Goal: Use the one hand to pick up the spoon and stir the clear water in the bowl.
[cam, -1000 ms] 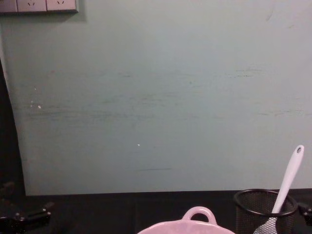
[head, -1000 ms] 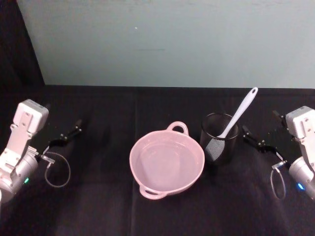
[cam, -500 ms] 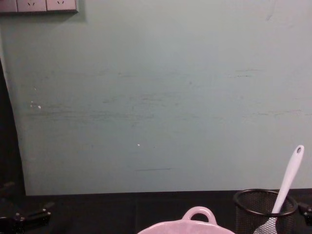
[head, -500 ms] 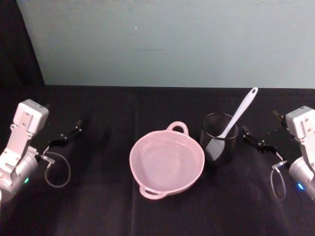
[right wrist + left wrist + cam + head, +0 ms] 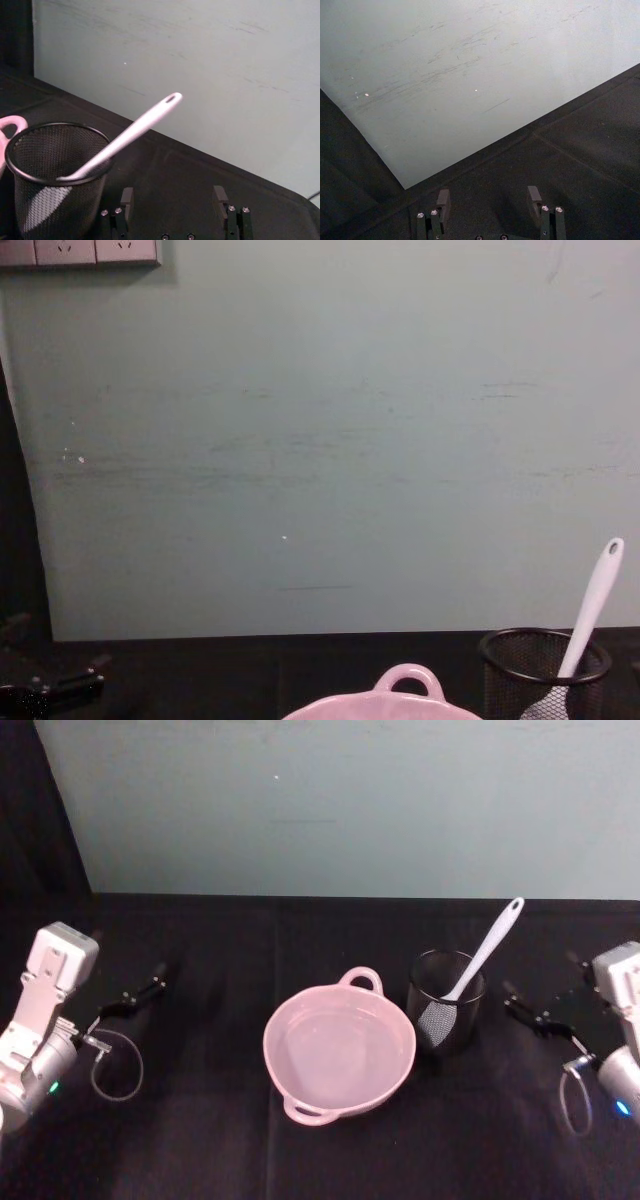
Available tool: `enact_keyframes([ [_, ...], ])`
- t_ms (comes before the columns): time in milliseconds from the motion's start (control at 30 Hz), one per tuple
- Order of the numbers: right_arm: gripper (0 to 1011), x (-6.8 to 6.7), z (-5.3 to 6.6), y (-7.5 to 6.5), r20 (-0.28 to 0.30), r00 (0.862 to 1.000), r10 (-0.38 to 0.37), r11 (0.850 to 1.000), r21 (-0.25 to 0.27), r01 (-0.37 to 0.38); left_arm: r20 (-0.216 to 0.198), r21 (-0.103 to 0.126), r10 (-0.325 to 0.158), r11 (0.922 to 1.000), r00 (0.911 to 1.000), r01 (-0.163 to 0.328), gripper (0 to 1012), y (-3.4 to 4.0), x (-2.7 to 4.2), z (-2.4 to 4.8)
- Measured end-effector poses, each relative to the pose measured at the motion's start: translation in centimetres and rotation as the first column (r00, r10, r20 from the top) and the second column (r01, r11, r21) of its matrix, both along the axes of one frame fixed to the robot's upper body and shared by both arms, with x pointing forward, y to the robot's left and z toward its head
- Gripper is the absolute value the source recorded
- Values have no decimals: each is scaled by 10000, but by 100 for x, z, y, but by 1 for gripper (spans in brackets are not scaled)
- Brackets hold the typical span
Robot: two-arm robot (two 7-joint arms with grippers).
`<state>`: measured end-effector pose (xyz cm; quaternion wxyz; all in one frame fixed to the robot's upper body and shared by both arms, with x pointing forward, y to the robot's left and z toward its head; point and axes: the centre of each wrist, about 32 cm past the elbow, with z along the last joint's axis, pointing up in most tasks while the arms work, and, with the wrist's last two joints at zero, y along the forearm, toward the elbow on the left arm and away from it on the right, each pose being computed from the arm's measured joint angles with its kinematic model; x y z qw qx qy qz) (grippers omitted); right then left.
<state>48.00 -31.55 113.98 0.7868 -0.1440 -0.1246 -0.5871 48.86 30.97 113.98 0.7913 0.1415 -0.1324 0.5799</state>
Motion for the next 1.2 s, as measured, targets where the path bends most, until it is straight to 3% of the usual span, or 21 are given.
enact_keyframes([
  [233, 1003, -186, 37, -94, 185, 9997, -180, 9979, 627, 168, 0, 0, 1, 10000, 10000, -1, 1005, 0, 0, 0],
  [300, 1003, -234, 79, -122, 253, 9997, -45, 9904, 1382, 9, 0, 0, 0, 10000, 10000, 0, 1005, 0, 0, 0],
  [333, 1003, -256, 106, -125, 277, 9996, 106, 9786, 2049, -161, -1, 0, 0, 10000, 10000, 0, 1005, 0, 0, 0],
  [400, 1003, -267, 130, -130, 276, 9993, 250, 9609, 2752, -317, 0, 1, 0, 10000, 10000, 0, 1005, 0, 0, 0],
  [433, 1002, -270, 146, -125, 245, 9989, 392, 9383, 3429, -452, 0, 0, 0, 10000, 10000, 0, 1005, 0, 0, 0],
  [533, 1003, -250, 169, -120, 70, 9975, 710, 8825, 4657, -661, 0, 0, 0, 10000, 10000, 0, 1005, 0, 0, 0],
  [567, 1003, -222, 175, -120, -78, 9958, 915, 8422, 5341, -733, 0, 1, 0, 10000, 10000, 0, 1005, 0, 0, 0],
  [600, 1003, -202, 177, -123, -176, 9941, 1066, 8199, 5672, -778, 0, 1, 0, 10000, 10000, 0, 1005, 0, 0, 0],
  [633, 1003, -145, 183, -131, -357, 9897, 1383, 7700, 6324, -847, 0, 1, 0, 10000, 10000, 0, 1005, 0, 0, 0],
  [700, 1003, -91, 178, -142, -568, 9837, 1708, 7219, 6867, -856, 0, 0, 1, 10000, 10000, -1, 1005, 0, 0, 0],
  [733, 1003, -22, 180, -145, -765, 9765, 2017, 6772, 7311, -826, 0, 0, 0, 10000, 10000, 0, 1005, 0, 0, 0],
  [767, 1002, -22, 180, -145, -765, 9765, 2017, 6772, 7311, -826, 0, 0, 0, 10000, 10000, 0, 1005, 0, 0, 0],
  [800, 1003, 43, 181, -151, -975, 9690, 2270, 6405, 7644, -732, -1, 0, 0, 10000, 10000, 0, 1005, 0, 0, 0],
  [867, 1003, 138, 180, -152, -1221, 9583, 2583, 6009, 7971, -604, -1, 0, 1, 10000, 10000, -1, 1005, 0, 0, 0],
  [933, 1003, 227, 171, -150, -1466, 9463, 2880, 5702, 8202, -465, 0, 1, 0, 10000, 10000, 0, 1005, 0, 0, 0],
  [1067, 1003, 344, 161, -137, -1654, 9294, 3299, 5402, 8405, -422, 0, 1, 0, 10000, 10000, 0, 1005, 0, 0, 0],
  [1200, 1003, 397, 141, -132, -1590, 9219, 3534, 5275, 8477, -560, -1, 1, 0, 10000, 10000, 0, 1005, 0, 0, 0],
])
